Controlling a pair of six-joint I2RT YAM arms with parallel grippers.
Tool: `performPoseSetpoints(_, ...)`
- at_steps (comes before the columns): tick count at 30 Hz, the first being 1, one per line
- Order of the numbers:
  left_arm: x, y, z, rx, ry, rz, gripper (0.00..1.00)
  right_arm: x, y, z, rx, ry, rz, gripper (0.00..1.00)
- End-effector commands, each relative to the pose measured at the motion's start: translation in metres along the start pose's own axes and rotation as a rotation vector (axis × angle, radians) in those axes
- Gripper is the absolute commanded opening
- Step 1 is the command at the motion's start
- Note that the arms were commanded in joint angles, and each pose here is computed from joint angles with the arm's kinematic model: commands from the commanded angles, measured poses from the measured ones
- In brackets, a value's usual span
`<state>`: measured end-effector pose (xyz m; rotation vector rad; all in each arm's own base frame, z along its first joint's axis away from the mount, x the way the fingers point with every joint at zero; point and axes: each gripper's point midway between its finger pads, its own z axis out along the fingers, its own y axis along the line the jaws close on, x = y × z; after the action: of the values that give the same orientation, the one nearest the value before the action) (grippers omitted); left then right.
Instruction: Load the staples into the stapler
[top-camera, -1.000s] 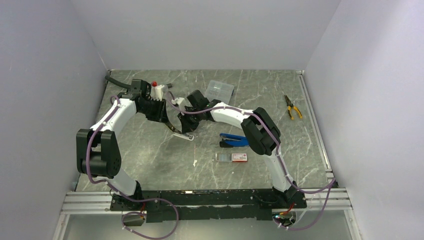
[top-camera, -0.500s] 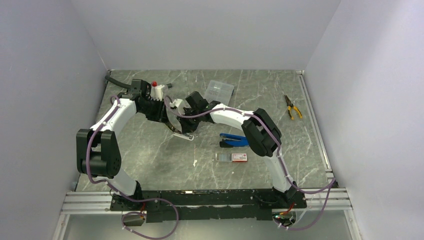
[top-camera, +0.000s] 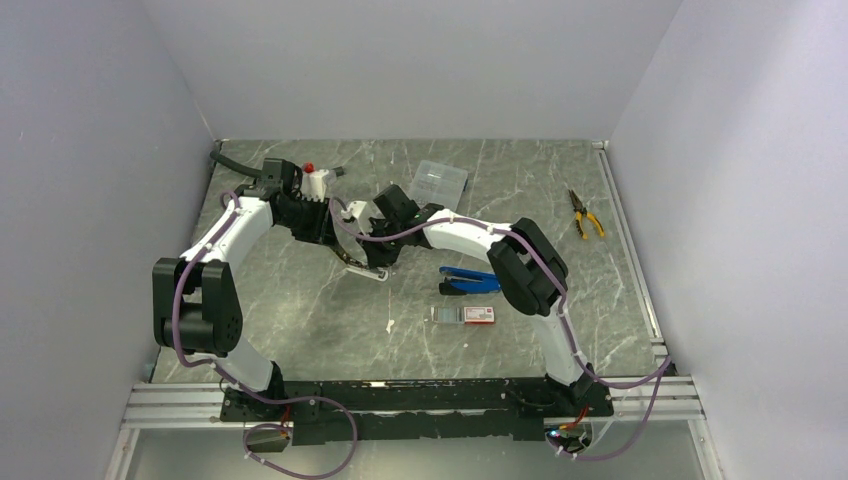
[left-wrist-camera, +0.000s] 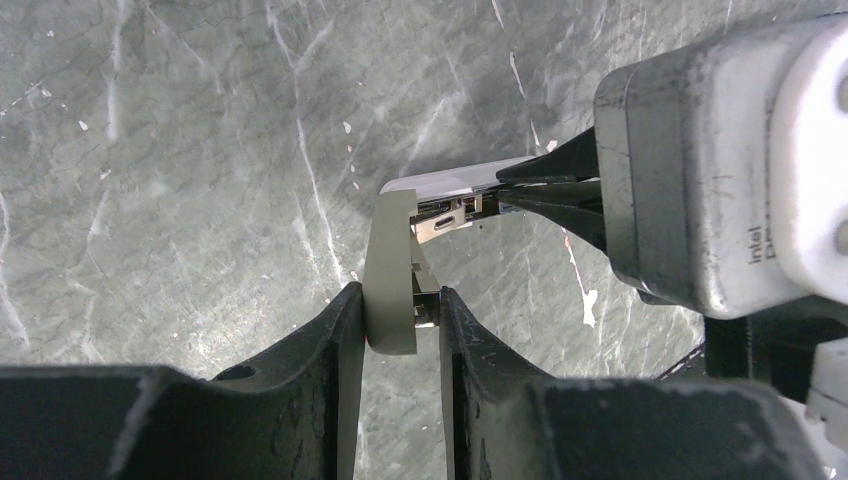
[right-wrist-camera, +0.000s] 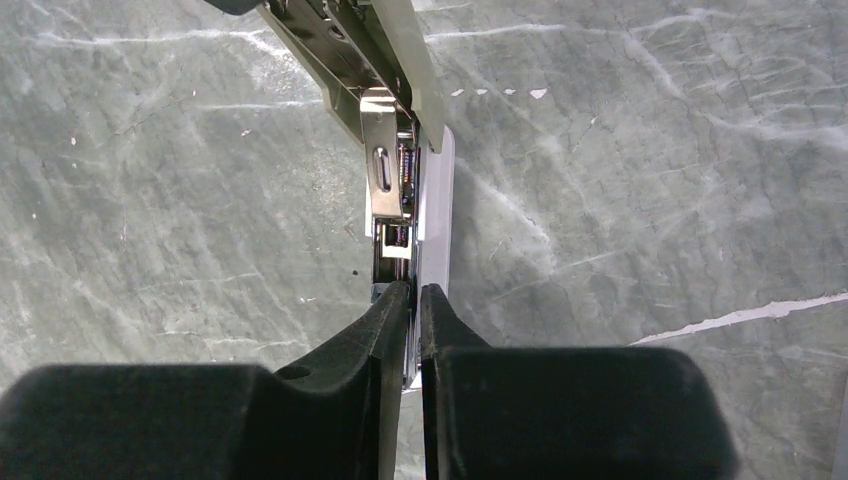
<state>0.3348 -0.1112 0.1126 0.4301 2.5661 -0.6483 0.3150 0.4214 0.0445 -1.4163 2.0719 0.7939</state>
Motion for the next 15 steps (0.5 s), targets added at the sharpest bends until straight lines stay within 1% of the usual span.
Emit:
performPoseSetpoints(1,-0.005,-0.006,-0.001,0.032,-0.003,0.009,0.29,-0.025,-0.006,-0.020,0.046,-0.057,-0.037,0.15)
performPoseSetpoints(9,-0.005,-0.007,-0.001,0.035,-0.002,0.007,0.28,-0.042,-0.005,-0.017,0.019,-0.084,-0.001,0.25)
performPoseSetpoints(15,-0.005,-0.007,-0.001,0.037,-0.001,0.007,0.28,-0.047,-0.006,-0.016,0.016,-0.088,0.003,0.26)
